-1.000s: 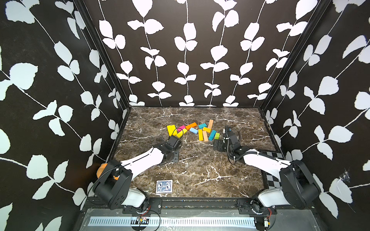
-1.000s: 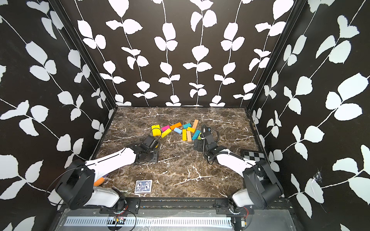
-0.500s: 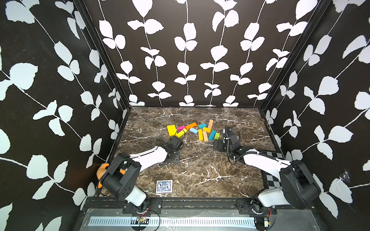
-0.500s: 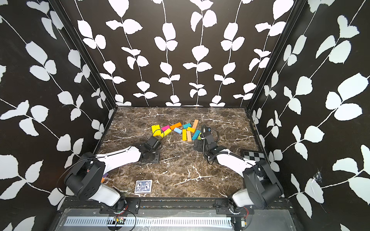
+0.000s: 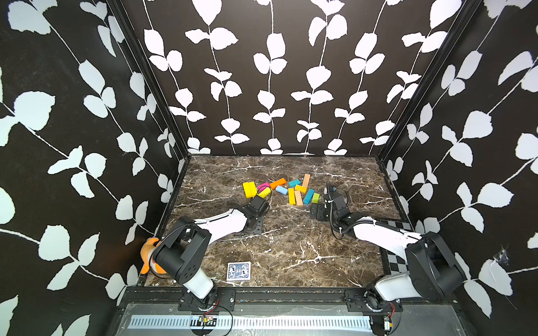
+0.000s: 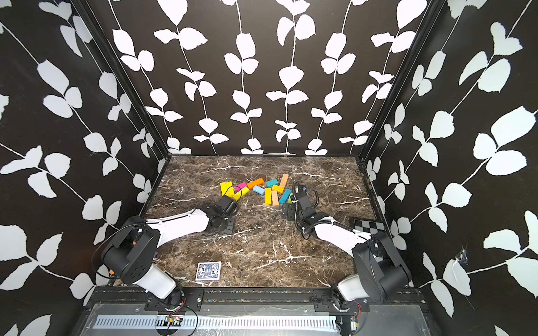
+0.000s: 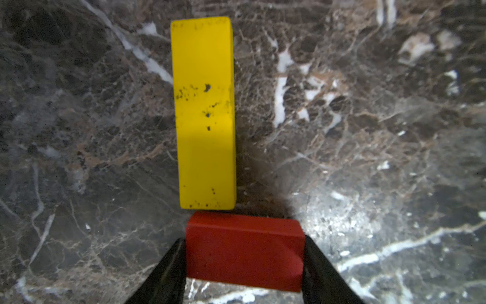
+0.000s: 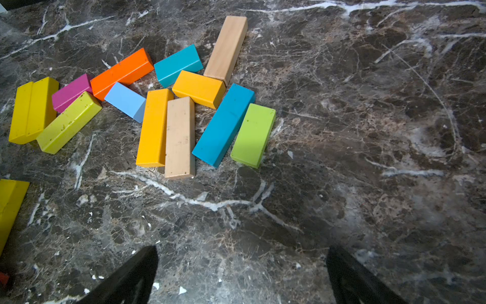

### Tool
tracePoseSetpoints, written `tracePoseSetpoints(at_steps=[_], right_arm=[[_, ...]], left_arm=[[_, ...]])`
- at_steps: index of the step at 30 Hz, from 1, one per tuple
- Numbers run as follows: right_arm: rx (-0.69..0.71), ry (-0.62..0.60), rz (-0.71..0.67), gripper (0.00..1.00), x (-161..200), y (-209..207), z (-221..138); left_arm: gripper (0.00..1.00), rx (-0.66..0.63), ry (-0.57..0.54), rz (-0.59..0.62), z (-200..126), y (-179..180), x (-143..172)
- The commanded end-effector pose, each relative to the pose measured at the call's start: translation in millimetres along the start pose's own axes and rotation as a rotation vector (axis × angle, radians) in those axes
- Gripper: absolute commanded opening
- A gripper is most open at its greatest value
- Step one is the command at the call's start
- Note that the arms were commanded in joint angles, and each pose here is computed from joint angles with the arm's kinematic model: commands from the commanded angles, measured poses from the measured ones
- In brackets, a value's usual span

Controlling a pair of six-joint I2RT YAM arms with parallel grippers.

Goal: Assemble the letter h with building blocks
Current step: Assemble the building block at the center of the board.

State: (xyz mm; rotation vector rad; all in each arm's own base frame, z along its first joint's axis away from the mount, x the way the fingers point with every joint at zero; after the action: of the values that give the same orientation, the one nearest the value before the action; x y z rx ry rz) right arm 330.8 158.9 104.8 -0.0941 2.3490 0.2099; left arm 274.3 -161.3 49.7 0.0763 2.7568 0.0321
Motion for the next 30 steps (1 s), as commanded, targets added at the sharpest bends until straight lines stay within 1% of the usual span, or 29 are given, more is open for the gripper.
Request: tracePoseSetpoints(at_steps=[1,11,18,30], right_arm=[[0.015,-0.011,0.012,0.99,-5,-2,0],[0.016,-0.009,0.012,0.99,-5,-3,1],[0.018,-0.008,0.013,0.99,-5,-4,1],[0.019,-0.006,0.013,0.99,-4,-4,1]], left_arm=[[0.41,-0.022,-0.017,0.027,-2,-1,-8],[0.41,-0.040,0.000,0.023,5,4,2],[0.41,-0.049,0.006,0.029,8,6,1],[0.43,-0.066,0.018,0.002,15,14,4]])
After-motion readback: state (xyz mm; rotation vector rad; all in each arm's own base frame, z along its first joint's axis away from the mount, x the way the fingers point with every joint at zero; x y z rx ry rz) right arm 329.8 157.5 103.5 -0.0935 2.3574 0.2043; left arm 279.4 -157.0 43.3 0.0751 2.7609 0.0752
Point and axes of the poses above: each gripper's point midway between its finger pads, its own z axis out along the fingers, its own y axis along the line the jaws close on, x = y × z, the point moved 2 cm from there along -z, back along the fingers, and after that the axes turned 6 degrees about -z, right-handed, at the moved point
